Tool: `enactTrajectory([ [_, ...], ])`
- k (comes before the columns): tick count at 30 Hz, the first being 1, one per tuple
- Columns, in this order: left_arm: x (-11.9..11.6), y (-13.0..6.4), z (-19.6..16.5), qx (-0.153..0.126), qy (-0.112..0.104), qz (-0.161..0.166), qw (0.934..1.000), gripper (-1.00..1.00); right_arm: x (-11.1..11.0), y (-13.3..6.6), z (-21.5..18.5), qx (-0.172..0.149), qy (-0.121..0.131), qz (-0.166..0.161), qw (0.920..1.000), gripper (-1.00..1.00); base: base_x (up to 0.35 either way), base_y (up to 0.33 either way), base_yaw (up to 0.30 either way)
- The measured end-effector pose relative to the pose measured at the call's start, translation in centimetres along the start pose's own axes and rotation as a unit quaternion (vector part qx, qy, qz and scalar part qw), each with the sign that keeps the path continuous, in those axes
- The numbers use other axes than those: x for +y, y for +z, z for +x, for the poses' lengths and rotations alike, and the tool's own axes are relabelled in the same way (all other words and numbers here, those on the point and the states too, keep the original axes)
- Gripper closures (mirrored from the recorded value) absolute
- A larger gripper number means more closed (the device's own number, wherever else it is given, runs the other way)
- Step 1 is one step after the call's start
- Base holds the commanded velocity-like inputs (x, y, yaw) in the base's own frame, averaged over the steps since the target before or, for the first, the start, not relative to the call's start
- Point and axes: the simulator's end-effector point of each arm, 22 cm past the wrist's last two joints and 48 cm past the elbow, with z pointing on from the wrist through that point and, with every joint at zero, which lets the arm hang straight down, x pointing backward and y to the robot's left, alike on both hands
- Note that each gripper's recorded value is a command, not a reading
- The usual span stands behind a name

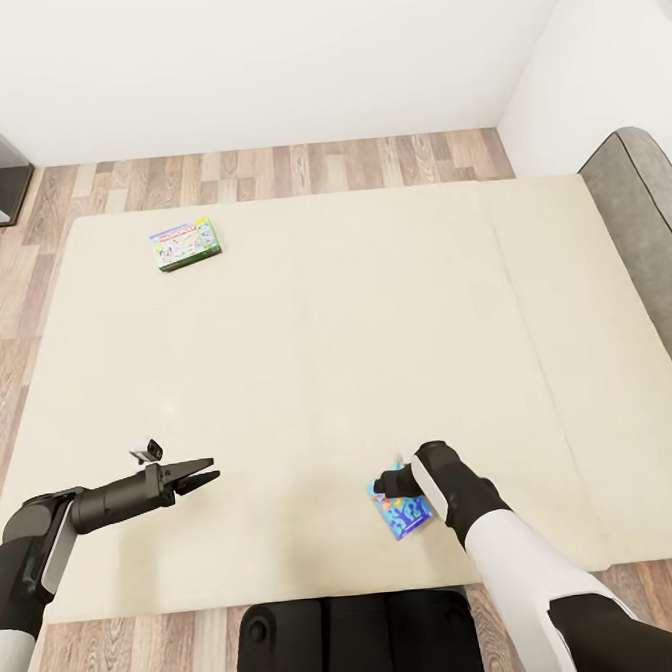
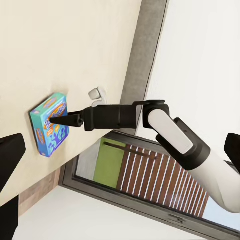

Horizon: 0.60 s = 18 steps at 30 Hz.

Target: Put all the toys in the child's room - the three board games (two on the bed and one on the table), the two jigsaw puzzles on the table, and the tennis ball on the table - inside the toy box on the table in the child's room.

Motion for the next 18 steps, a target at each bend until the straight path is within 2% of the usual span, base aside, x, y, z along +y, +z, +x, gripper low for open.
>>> enactTrajectory([
  [18,-0.01,-0.02,-0.02,0.0,0.0,0.0,1.0,-1.0,-0.02,0.02,0.0,0.0,0.0,0.0,1.0,-1.0,0.0,0.011,0.0],
])
